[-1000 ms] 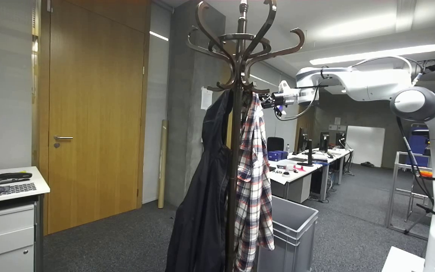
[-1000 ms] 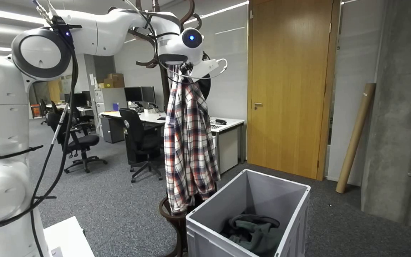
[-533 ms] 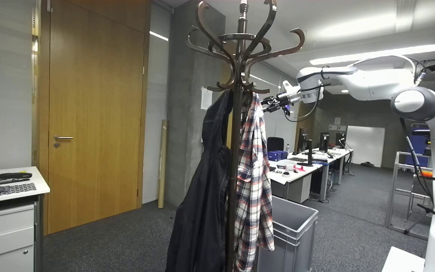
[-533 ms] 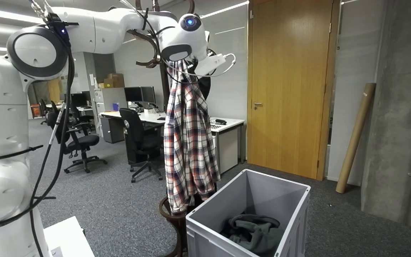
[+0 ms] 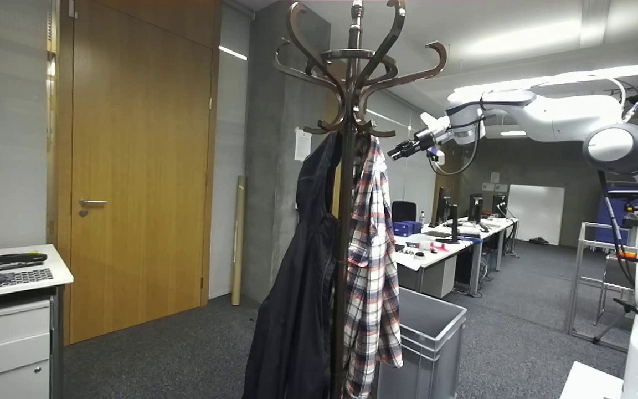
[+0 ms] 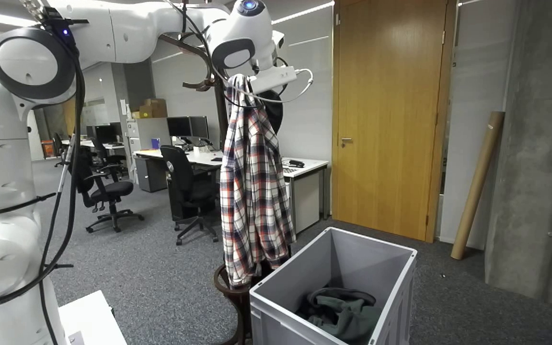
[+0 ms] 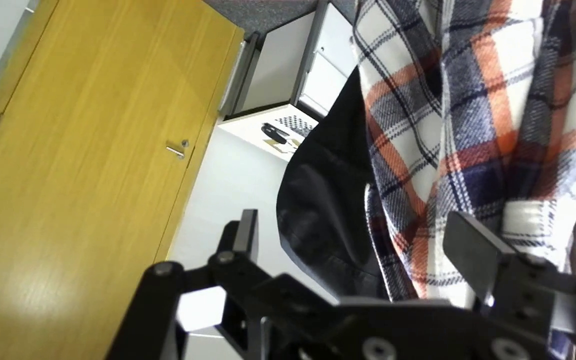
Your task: Take the shirt off of the coat hanger and put them into the laundry basket
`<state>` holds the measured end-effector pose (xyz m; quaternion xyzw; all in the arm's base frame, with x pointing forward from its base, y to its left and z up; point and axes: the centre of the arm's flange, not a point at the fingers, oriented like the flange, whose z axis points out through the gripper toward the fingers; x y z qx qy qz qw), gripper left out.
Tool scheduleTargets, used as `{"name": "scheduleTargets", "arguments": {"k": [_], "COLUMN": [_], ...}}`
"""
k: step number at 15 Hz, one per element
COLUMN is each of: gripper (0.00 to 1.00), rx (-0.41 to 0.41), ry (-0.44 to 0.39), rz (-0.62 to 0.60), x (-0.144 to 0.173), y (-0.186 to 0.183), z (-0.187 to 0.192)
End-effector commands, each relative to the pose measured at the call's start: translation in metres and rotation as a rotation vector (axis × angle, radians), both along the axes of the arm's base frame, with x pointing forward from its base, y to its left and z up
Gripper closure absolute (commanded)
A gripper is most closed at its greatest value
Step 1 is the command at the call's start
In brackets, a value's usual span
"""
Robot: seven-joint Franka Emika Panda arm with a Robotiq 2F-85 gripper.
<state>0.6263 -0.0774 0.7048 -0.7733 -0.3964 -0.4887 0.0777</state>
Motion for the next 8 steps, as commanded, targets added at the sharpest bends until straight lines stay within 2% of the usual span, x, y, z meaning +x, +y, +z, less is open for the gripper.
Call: {"name": "scheduleTargets", "arguments": {"k": [1,5,8], "gripper": [0.00,0.00,0.00], "rx": [0.065,0.107,0.129], "ry": [0.071,0.121,0.097], "rz": [0.025,0.072,0.111], "x": [-0.017,-0.025,-0.024], "y": [0.009,0.022,0.027], "z": [0.014,0.012,0.012]}}
